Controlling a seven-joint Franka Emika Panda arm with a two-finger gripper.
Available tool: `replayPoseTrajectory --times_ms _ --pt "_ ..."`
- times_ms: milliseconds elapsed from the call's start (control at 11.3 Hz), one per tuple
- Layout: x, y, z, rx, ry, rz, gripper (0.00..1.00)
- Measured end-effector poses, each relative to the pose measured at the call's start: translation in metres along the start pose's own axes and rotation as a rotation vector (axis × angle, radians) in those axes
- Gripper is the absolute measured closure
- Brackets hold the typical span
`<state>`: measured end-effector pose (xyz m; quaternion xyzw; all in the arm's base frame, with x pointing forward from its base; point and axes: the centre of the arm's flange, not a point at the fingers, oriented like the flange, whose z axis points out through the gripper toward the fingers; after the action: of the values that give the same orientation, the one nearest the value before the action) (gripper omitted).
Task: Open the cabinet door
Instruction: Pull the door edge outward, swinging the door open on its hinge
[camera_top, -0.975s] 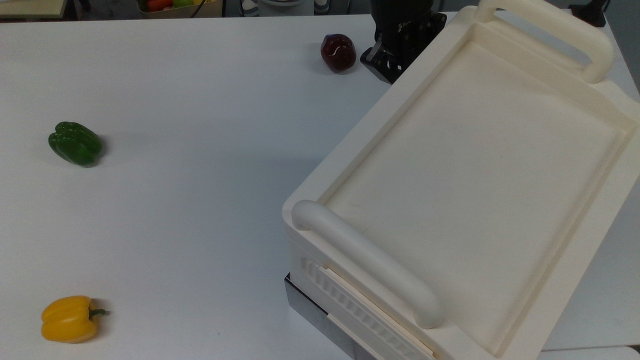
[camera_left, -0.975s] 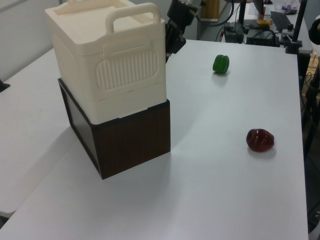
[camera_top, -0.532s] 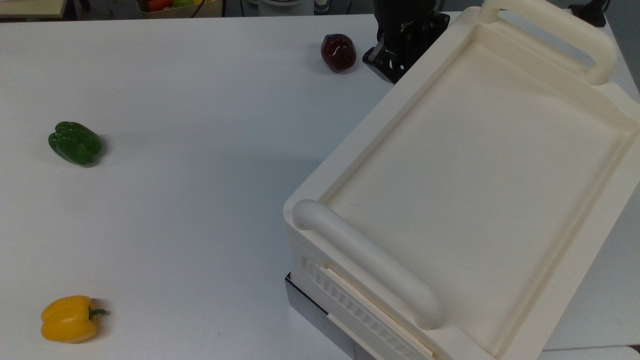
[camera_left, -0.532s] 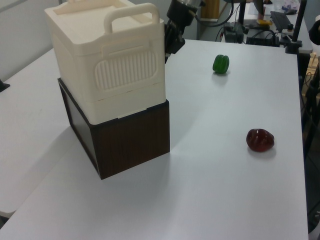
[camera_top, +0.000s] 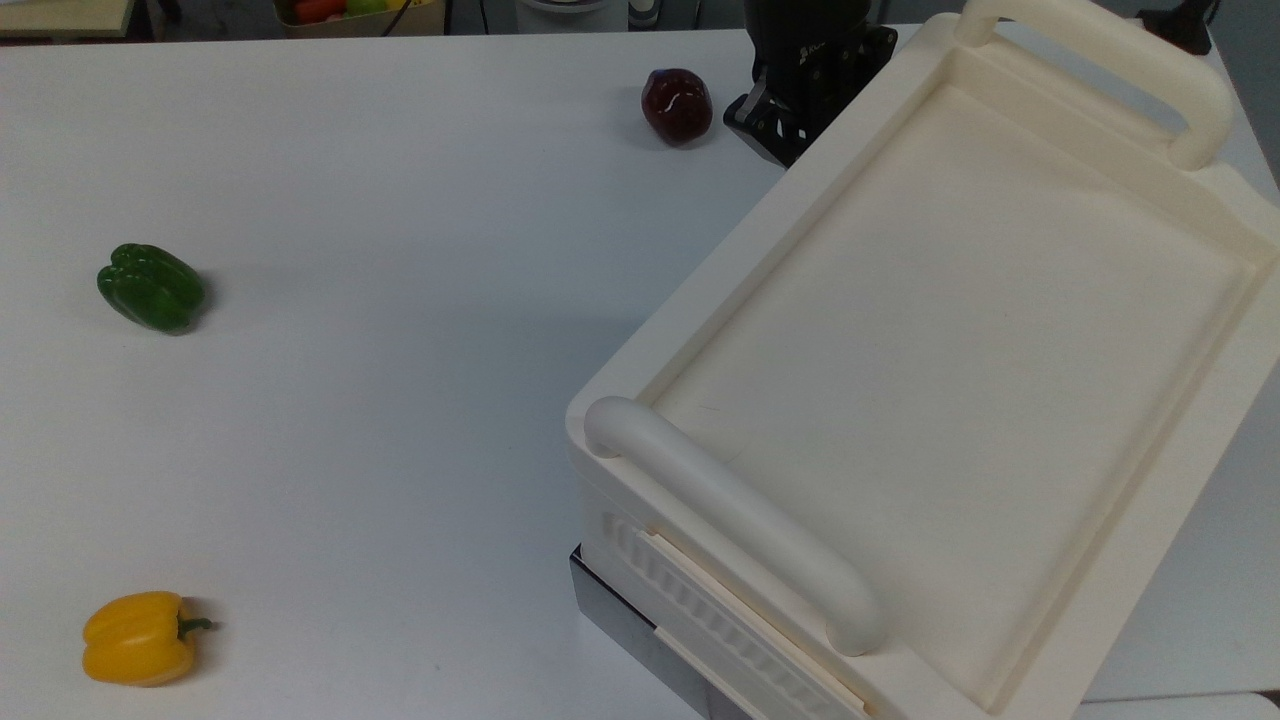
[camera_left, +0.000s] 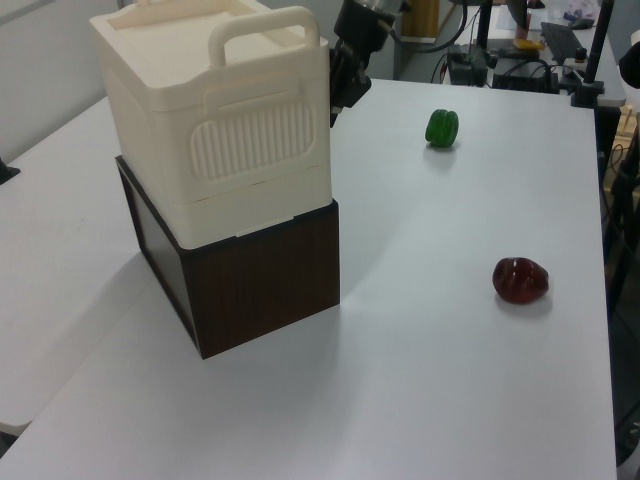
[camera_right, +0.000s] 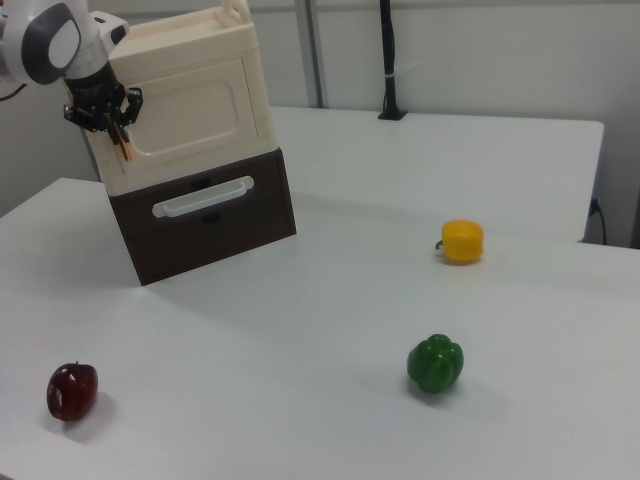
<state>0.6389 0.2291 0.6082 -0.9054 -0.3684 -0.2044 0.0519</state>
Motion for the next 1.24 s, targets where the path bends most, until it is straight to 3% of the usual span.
replayPoseTrajectory --times_ms 532,975,1153,1241 --pt "-0.032 0.029 -0.021 0.046 -0.137 -0.072 0.85" --pt "-0.088 0.078 -0.052 0.098 -0.26 -0.079 0.85" --pt "-0.119 0.103 -0.063 0.123 -0.319 -0.021 0.82" --pt "-0.133 0.118 -0.069 0.117 -0.328 0.009 0.73"
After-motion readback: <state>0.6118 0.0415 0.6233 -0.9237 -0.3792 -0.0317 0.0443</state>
